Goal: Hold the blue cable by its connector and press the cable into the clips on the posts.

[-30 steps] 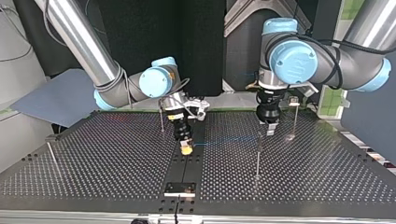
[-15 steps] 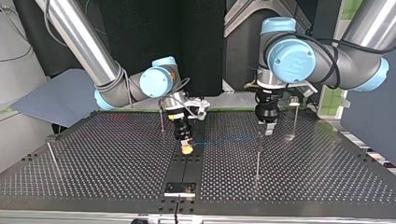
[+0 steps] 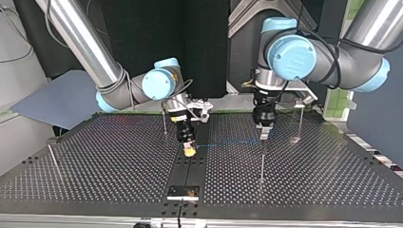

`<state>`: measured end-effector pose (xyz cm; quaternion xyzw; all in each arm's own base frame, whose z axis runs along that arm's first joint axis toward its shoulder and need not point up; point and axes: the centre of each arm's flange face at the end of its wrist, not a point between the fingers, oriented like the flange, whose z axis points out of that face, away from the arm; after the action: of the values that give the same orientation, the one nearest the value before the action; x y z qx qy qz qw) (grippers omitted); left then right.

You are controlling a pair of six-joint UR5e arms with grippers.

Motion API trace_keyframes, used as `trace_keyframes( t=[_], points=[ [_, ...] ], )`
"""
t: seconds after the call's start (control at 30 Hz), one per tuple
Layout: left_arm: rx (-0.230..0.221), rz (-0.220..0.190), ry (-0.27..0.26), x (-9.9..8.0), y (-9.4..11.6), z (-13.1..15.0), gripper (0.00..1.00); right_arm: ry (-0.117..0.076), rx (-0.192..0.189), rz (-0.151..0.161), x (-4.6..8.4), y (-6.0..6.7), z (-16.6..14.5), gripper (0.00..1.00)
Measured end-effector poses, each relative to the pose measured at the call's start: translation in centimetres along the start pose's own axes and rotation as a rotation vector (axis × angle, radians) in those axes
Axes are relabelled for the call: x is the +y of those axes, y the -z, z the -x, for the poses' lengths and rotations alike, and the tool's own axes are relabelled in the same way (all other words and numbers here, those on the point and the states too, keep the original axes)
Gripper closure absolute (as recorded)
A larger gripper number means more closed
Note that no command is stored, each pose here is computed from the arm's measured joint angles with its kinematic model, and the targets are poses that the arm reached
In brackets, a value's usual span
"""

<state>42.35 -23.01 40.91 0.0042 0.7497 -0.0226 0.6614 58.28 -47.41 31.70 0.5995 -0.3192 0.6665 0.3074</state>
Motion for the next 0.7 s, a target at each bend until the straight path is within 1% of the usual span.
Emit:
trace_keyframes(
  t=[0.07, 0.2, 0.37, 0.5, 0.63, 0.7],
  points=[
    [-0.012, -0.001, -0.015, -0.2, 0.0, 0.1, 0.0, 0.0, 0.0, 0.0, 0.0, 0.0, 0.0, 1.0],
    [-0.032, 0.014, -0.036, -0.5, 0.0, 0.2, 0.0, 0.002, 0.0, 0.001, 0.0, 0.0, 0.0, 1.0],
    [-0.032, 0.03, -0.044, -1.1, 0.0, 0.1, 0.0, 0.002, 0.002, 0.002, 0.1, 0.0, 0.0, 1.0],
    [-0.024, 0.026, -0.052, -2.4, -0.5, -0.2, 0.0, 0.003, 0.001, 0.002, 0.1, 0.0, 0.0, 1.0],
    [-0.027, 0.014, -0.048, -4.0, -1.1, -0.5, 0.0, 0.004, -0.001, 0.0, 0.0, 0.0, 0.1, 1.0],
    [-0.024, 0.017, -0.044, -4.6, -1.6, -0.7, 0.0, 0.005, -0.002, 0.0, 0.0, 0.0, 0.1, 1.0]
  ],
)
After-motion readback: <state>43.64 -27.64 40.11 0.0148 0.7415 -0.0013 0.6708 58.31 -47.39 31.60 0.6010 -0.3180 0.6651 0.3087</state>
